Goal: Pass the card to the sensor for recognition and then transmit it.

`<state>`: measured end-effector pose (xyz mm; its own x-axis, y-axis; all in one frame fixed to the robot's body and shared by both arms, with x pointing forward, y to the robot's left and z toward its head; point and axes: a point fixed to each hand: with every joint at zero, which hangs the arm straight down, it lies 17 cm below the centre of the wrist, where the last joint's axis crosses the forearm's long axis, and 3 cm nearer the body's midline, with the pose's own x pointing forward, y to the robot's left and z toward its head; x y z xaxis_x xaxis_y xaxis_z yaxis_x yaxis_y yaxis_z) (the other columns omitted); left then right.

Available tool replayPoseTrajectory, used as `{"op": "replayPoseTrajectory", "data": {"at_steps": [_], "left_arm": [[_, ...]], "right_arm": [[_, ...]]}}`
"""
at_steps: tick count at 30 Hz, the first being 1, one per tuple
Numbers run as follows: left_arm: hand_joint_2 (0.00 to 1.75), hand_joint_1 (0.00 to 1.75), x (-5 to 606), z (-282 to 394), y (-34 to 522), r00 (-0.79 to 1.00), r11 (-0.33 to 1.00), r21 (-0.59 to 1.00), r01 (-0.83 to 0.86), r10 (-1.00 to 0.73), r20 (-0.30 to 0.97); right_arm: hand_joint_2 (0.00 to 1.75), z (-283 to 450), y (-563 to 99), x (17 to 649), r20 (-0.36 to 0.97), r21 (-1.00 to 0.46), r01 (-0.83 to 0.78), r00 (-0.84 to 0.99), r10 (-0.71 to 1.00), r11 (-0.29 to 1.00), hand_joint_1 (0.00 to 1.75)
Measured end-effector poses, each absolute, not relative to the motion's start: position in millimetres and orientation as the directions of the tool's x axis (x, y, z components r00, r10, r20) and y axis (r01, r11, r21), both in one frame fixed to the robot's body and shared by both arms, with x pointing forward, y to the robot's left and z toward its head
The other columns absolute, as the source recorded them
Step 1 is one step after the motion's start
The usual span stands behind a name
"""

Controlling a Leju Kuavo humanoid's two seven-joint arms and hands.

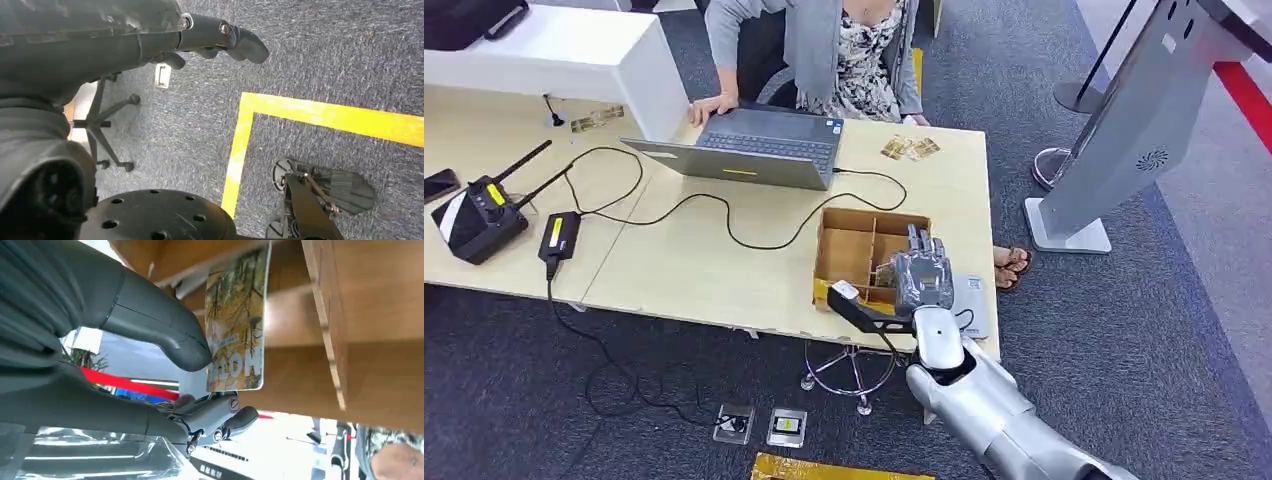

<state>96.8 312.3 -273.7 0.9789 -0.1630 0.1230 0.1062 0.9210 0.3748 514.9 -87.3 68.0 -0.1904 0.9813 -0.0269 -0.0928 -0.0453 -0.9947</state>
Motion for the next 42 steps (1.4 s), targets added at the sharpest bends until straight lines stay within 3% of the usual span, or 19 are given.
{"op": "replayPoseTrajectory", "data": {"at_steps": [42], "left_arm": [[0.0,0.0,103,-274,309,0.963,0.923,0.352,0.157,-0.223,0.153]], "right_arm": [[1.75,229,-102,574,-0.075,-0.977,0.21,-0.16,0.984,-0.04,1.75]]}}
